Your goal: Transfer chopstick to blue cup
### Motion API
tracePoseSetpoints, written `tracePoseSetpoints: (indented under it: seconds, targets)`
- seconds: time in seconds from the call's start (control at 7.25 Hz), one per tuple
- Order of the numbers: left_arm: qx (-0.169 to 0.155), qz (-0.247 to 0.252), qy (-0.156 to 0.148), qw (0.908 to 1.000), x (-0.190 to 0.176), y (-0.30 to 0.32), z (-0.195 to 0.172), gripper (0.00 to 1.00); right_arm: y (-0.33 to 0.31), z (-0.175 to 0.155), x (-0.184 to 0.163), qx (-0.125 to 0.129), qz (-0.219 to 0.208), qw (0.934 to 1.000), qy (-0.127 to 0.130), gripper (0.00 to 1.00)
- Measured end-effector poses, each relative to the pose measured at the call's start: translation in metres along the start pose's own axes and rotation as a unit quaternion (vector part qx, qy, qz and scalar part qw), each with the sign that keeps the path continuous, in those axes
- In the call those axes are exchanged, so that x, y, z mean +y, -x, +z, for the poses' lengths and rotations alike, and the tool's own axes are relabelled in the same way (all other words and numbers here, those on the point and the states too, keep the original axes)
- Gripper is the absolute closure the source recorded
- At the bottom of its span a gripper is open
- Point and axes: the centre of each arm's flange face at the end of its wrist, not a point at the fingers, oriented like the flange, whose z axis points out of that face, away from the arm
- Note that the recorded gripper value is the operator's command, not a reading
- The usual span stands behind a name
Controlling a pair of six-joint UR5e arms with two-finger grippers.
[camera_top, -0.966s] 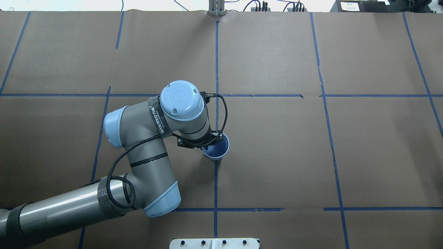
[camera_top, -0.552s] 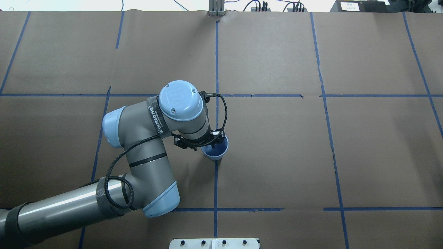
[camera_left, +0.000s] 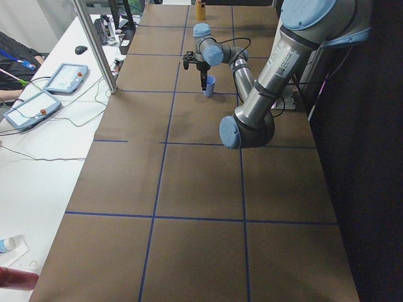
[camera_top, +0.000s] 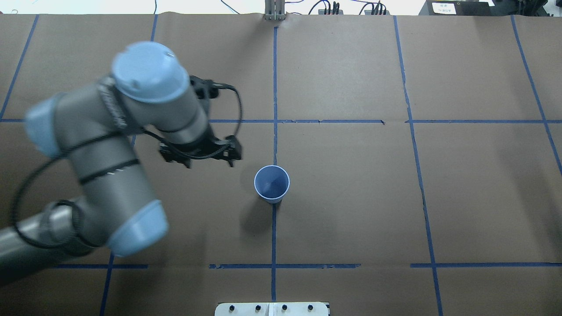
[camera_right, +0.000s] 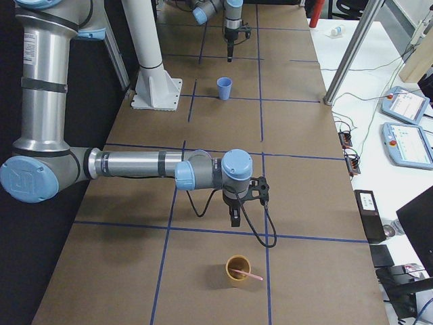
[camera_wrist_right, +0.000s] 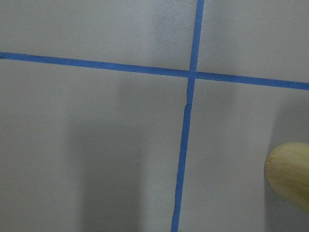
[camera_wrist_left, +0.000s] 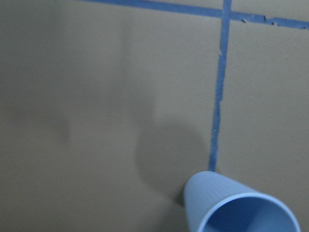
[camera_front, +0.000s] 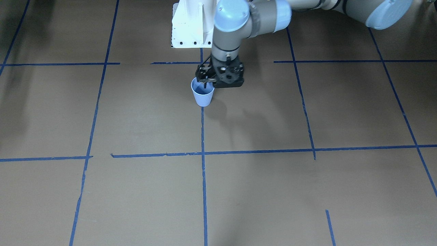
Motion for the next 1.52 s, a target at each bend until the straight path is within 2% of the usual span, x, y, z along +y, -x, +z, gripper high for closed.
tracePoseSetpoints:
  seconds: [0.55, 0.83, 1.1, 1.38, 1.52]
  targets:
    - [-0.061, 0.09, -0.002, 0.994, -0.053, 0.25, -0.045, 0.0, -0.006, 0.004, 0.004, 0.001, -0.001, 1.0, 0.004, 0.0]
    - [-0.063, 0.128, 0.02, 0.9896, -0.08, 0.4, -0.065, 0.0, -0.018, 0.001, 0.011, 0.005, -0.007, 1.0, 0.002, 0.0]
    - [-0.056, 0.129, 0.028, 0.9896, -0.092, 0.553, -0.072, 0.0, -0.052, -0.019, 0.028, 0.019, 0.024, 0.9993, -0.02, 0.0]
    - [-0.058, 0.132, 0.017, 0.9894, -0.081, 0.611, -0.063, 0.0, -0.082, -0.033, 0.034, 0.04, 0.079, 0.995, -0.048, 0.0]
    - [-0.058, 0.139, 0.009, 0.9886, -0.076, 0.619, -0.06, 0.0, -0.096, -0.028, 0.032, 0.043, 0.113, 0.9897, -0.077, 0.0]
